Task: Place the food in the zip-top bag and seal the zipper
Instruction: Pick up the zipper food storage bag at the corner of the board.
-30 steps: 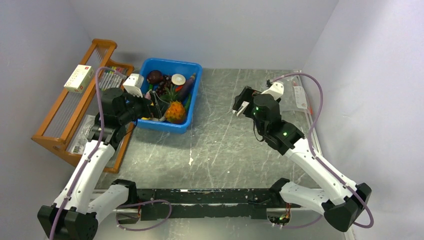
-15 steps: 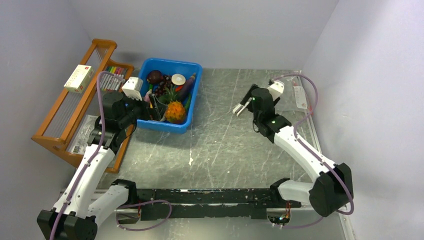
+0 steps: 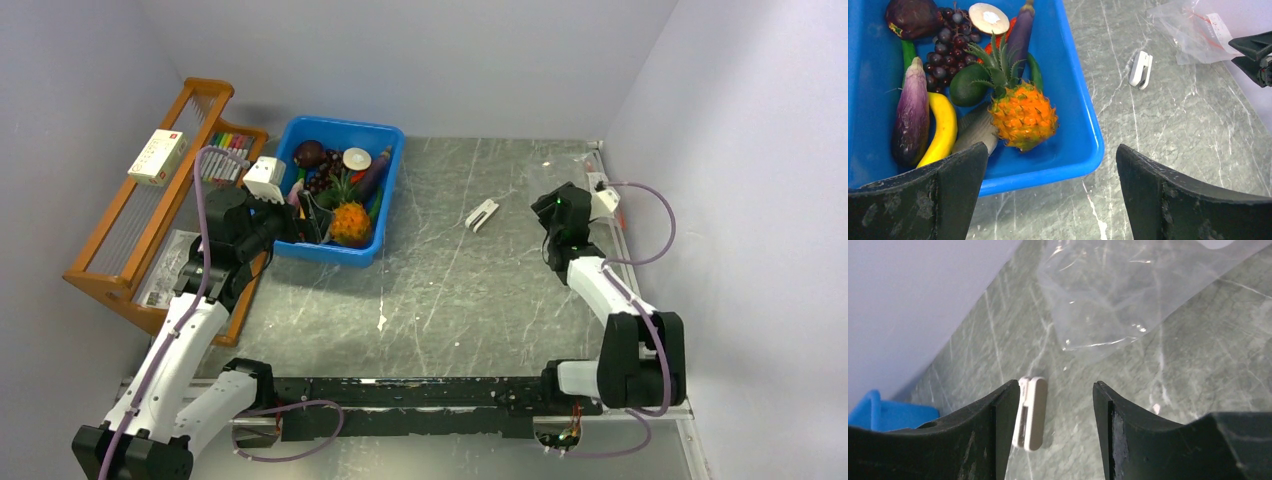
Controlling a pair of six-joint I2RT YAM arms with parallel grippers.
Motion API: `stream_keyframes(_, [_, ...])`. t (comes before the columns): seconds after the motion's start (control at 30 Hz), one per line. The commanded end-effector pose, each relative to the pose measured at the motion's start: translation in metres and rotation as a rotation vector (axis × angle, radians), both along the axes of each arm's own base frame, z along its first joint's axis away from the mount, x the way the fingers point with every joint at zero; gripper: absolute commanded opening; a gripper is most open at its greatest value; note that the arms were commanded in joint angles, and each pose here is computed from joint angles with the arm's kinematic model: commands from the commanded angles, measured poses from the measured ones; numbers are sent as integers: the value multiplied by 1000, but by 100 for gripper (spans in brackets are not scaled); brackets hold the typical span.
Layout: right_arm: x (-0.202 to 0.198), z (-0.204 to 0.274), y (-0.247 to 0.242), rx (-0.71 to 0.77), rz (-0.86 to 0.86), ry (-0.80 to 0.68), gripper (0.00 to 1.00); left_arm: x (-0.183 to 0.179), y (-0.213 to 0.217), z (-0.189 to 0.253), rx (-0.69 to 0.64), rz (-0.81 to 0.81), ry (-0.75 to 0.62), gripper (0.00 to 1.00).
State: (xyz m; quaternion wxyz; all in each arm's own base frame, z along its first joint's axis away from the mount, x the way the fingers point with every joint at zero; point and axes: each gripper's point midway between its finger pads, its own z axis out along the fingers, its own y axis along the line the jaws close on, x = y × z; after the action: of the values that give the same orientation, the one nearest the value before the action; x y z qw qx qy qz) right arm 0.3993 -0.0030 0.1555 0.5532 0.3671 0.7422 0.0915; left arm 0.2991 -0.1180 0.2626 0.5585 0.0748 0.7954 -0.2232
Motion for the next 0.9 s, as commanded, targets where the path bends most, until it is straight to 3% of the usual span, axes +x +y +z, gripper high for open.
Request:
stream_keyframes(0.0, [15, -6, -20, 96, -43, -50, 56, 1, -3, 4, 1, -15, -31, 99])
stream_keyframes(0.3, [29, -47, -68, 220, -160, -3, 60, -1, -5, 3, 3, -31, -31, 99])
stream_keyframes(0.47, [48, -62, -73, 299, -78, -65, 63, 0, -5, 0, 6, -33, -20, 99])
stream_keyframes(0.63, [52, -80, -84, 381, -105, -64, 63, -1, -8, -2, 7, -49, -15, 97])
stream_keyframes(0.7, [53, -83, -87, 382, -110, -67, 61, -1, -8, -2, 8, -50, -14, 96])
stream_keyframes(0.87, [56, -92, -86, 381, -75, -55, 43, -2, -8, -1, 8, -52, -19, 95])
